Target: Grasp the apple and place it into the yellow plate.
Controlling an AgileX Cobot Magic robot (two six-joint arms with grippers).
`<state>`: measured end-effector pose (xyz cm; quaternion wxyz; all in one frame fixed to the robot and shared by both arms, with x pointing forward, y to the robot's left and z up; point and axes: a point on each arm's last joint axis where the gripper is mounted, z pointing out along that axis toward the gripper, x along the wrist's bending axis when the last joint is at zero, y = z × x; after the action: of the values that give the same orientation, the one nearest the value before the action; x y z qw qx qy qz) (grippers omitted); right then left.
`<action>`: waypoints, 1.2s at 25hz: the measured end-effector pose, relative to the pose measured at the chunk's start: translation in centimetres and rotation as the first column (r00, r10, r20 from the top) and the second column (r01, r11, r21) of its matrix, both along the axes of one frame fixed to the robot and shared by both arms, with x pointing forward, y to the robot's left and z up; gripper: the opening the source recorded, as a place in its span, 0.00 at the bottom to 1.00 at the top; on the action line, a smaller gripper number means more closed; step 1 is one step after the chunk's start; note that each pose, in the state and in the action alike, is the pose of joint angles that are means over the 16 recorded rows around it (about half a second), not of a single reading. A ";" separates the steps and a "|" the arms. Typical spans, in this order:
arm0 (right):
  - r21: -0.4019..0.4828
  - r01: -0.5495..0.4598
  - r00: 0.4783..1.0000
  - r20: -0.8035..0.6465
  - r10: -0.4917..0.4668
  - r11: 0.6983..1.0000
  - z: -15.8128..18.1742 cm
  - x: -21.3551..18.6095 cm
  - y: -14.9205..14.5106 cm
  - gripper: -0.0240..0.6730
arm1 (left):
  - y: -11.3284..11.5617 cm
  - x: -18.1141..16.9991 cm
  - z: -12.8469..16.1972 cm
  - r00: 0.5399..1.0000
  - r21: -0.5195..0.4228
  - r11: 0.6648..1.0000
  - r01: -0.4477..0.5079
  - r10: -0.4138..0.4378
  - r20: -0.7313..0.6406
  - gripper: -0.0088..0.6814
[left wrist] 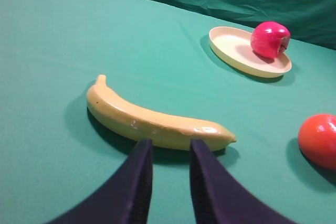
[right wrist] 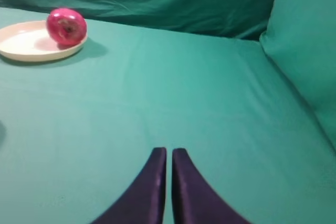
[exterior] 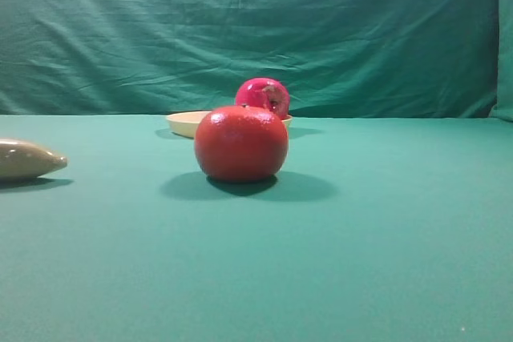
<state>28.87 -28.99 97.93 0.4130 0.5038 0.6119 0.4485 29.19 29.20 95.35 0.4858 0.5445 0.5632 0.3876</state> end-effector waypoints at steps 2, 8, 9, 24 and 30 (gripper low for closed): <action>0.009 0.022 1.000 -0.010 -0.022 1.000 -1.0 0.0 -0.1 0.03 | 0.0 0.0 0.0 1.000 0.000 1.000 0.000 0.000 0.000 0.24; 0.032 0.057 0.998 -0.039 -0.056 0.998 -2.9 0.2 -0.2 0.03 | 0.0 0.0 0.0 1.000 0.000 1.000 0.000 0.000 0.000 0.24; 0.034 0.059 0.997 -0.042 -0.058 0.998 -3.1 0.2 -0.2 0.03 | 0.0 0.0 0.0 1.000 0.000 1.000 0.000 0.000 0.000 0.24; 0.036 0.061 0.997 -0.047 -0.059 0.997 -3.3 0.2 -0.2 0.03 | 0.0 0.0 0.0 1.000 0.000 1.000 0.000 0.000 0.000 0.24; 0.036 0.061 0.997 -0.047 -0.059 0.997 -3.3 0.2 -0.2 0.03 | 0.0 0.0 0.0 1.000 0.000 1.000 0.000 0.000 0.000 0.24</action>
<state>29.09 -29.24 94.67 0.4024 0.5399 0.5973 0.4356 29.19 29.20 95.35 0.4858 0.5445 0.5632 0.3876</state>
